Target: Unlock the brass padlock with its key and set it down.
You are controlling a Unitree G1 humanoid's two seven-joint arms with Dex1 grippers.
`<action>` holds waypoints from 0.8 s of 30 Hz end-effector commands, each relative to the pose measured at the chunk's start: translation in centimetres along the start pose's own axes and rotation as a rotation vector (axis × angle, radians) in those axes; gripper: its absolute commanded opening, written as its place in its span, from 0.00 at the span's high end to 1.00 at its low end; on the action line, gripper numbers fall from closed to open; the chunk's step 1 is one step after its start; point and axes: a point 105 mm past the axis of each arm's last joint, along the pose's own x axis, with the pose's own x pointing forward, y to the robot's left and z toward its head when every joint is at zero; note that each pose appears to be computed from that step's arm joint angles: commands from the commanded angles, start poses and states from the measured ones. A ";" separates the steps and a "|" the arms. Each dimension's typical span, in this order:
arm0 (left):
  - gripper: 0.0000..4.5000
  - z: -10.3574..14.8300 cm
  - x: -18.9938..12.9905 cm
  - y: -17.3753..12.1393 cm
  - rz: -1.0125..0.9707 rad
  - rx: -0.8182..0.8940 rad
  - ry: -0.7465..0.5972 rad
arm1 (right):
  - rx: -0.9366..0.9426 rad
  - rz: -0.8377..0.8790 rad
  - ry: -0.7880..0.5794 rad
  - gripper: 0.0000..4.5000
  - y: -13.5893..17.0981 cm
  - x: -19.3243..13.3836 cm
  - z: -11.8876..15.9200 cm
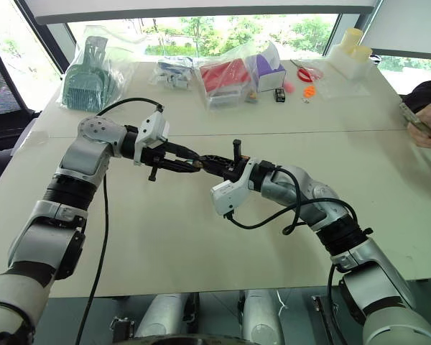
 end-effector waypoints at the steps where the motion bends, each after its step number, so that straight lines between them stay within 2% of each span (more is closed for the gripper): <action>1: 0.60 1.3 -0.4 0.8 0.034 0.031 -0.007 | -0.012 -0.073 -0.015 1.00 -2.1 0.0 0.2; 7: 0.04 2.0 -1.7 1.0 0.083 0.022 -0.030 | -0.005 -0.063 -0.004 1.00 -1.8 0.0 0.0; 12: 0.02 3.2 -3.3 1.2 0.151 0.007 -0.088 | 0.004 -0.061 0.004 1.00 -1.7 -0.1 -0.2; 15: 0.19 3.6 -3.8 0.8 0.163 0.001 -0.103 | 0.009 -0.060 0.007 1.00 -1.7 -0.1 -0.3; 23: 0.95 2.4 -3.5 -0.7 0.148 -0.029 -0.081 | 0.009 -0.060 0.003 1.00 -1.8 0.1 -0.4; 24: 0.99 1.9 -3.4 -0.8 0.148 -0.033 -0.068 | 0.009 -0.060 0.003 1.00 -1.8 0.1 -0.4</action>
